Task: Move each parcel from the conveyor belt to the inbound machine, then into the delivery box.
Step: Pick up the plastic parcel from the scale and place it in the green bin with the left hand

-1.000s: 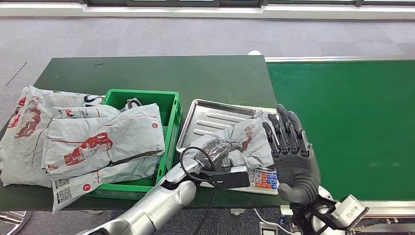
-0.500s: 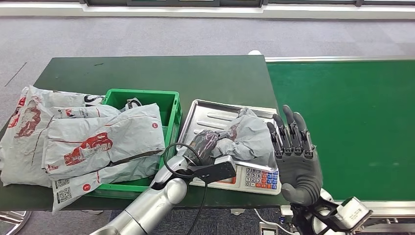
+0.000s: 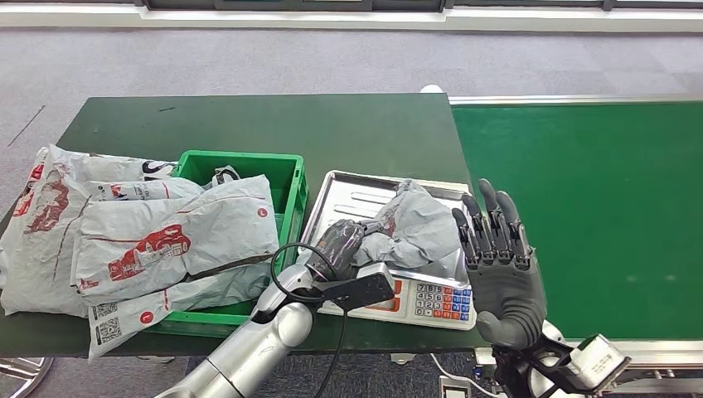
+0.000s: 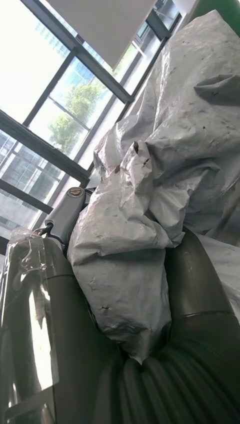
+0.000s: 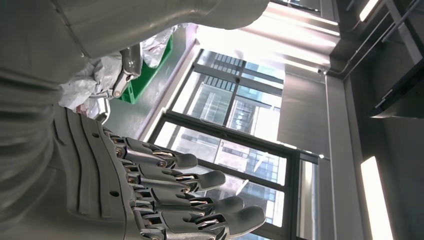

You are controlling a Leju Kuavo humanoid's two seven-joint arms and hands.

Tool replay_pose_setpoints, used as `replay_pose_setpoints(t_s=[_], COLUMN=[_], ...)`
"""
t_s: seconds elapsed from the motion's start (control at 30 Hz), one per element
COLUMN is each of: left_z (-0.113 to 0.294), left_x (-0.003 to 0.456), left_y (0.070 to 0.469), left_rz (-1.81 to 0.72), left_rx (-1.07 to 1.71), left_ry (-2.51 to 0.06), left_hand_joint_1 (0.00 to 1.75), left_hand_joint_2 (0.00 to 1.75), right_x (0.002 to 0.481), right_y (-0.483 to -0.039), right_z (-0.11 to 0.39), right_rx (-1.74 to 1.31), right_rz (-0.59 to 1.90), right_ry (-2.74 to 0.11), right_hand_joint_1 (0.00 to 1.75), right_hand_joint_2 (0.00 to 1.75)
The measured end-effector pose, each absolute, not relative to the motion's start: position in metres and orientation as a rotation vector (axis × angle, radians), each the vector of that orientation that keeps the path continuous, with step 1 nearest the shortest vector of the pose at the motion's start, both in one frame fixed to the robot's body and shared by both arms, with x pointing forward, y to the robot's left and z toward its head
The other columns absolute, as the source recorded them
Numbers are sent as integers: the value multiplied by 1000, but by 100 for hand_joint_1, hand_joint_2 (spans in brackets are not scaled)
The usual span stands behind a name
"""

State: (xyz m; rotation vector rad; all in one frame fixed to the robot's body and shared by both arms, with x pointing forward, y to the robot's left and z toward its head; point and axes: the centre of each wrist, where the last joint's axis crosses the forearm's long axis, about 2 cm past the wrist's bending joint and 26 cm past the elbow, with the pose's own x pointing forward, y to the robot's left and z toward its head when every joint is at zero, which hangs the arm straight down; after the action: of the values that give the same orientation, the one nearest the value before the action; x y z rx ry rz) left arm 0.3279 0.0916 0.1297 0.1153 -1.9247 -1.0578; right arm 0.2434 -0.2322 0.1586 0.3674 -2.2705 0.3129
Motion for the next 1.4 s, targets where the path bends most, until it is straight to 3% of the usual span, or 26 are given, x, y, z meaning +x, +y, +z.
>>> replay_pose_setpoints(t_s=[1.4], left_z=[129], left_x=[328], left_y=[94], left_rz=[-1059], left_rx=[120], left_ry=[-1926], left_hand_joint_1=[175], left_hand_joint_2=[175], right_x=[243], right_y=[-232], right_z=[159], right_rx=[367], right_rz=[313], right_ry=[-2270], right_hand_joint_1=[0], right_hand_joint_2=[175])
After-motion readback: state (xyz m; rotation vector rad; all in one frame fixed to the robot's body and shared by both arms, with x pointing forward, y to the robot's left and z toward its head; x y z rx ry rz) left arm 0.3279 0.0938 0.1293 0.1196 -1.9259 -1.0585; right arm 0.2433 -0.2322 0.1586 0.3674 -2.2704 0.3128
